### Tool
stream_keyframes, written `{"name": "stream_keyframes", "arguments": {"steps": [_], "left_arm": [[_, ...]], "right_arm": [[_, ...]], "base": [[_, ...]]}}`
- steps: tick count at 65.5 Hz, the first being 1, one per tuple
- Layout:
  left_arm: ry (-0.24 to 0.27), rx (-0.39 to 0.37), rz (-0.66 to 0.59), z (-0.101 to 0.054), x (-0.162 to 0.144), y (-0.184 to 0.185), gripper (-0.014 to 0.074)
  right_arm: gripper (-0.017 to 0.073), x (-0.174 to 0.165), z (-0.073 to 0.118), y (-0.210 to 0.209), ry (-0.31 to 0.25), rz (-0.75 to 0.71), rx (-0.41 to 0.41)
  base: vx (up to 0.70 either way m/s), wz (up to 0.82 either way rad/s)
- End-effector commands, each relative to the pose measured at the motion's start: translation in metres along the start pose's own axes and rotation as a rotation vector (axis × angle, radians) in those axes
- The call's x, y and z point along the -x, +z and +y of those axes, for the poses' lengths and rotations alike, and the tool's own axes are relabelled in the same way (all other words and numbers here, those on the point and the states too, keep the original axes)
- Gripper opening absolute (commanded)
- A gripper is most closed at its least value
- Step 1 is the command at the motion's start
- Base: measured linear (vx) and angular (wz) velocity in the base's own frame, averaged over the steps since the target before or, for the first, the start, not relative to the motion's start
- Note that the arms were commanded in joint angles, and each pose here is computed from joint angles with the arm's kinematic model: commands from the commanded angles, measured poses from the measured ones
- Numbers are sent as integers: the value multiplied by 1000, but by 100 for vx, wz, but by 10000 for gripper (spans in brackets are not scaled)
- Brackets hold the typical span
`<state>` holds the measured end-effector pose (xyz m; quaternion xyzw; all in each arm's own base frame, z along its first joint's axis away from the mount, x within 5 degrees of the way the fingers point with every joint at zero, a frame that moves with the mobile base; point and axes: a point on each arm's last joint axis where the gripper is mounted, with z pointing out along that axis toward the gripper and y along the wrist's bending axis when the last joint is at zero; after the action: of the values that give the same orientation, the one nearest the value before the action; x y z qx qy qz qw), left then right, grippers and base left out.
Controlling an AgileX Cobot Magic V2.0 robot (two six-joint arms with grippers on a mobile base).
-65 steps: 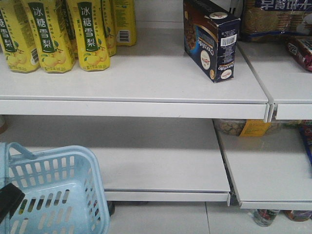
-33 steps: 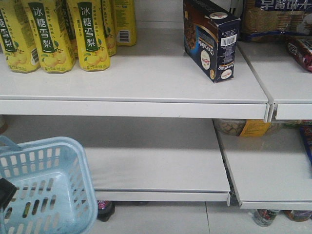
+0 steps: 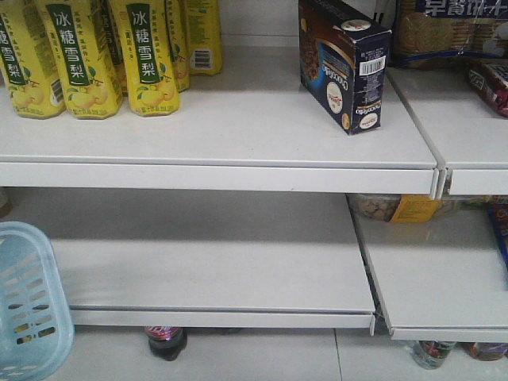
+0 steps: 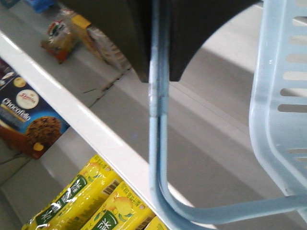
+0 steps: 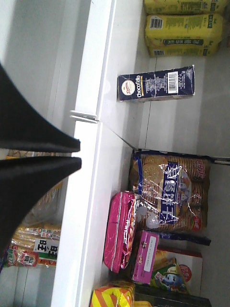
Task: Left arm holds basket, right arm returns cookies
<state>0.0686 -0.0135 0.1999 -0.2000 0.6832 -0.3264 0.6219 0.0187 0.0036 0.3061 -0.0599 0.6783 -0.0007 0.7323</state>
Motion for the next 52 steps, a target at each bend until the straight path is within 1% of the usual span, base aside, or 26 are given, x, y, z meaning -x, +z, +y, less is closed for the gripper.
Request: {"name": "stream_keyframes", "arguments": {"steps": [1, 9, 10, 14, 17, 26, 29, 36, 37, 41, 44, 45, 52], "left_arm": [[144, -50, -114, -12, 16, -4, -3], [287, -16, -131, -9, 15, -9, -3], [312, -11, -133, -9, 15, -10, -3], [375, 0, -148, -8, 16, -12, -3], [436, 4, -166, -9, 16, -13, -3], [587, 29, -200, -8, 17, -17, -3], [624, 48, -205, -8, 18, -17, -3], [687, 86, -196, -5, 17, -17, -3], [702, 92, -191, -5, 17, -17, -3], [720, 106, -175, -2, 15, -17, -3], [744, 115, -151, -1, 13, -16, -3], [749, 120, -139, 0, 12, -16, -3], [744, 132, -99, 2, 9, -16, -3]], "right_arm": [[-10, 12, -2, 0, -10, -75, -20], [-10, 13, -2, 0, -10, -76, -20], [-10, 13, -2, 0, -10, -76, -20], [-10, 13, -2, 0, -10, -76, -20], [-10, 13, -2, 0, -10, -76, -20], [-10, 13, -2, 0, -10, -76, -20], [-10, 13, -2, 0, -10, -76, -20], [-10, 13, -2, 0, -10, -76, -20], [-10, 13, -2, 0, -10, -76, -20], [-10, 13, -2, 0, -10, -76, -20], [-10, 13, -2, 0, -10, -76, -20], [-10, 13, -2, 0, -10, -76, -20], [-10, 13, -2, 0, -10, -76, -20]], "base": [[0, 0], [0, 0], [0, 0], [0, 0], [0, 0], [0, 0], [0, 0], [0, 0], [0, 0], [0, 0], [0, 0], [0, 0], [0, 0]]}}
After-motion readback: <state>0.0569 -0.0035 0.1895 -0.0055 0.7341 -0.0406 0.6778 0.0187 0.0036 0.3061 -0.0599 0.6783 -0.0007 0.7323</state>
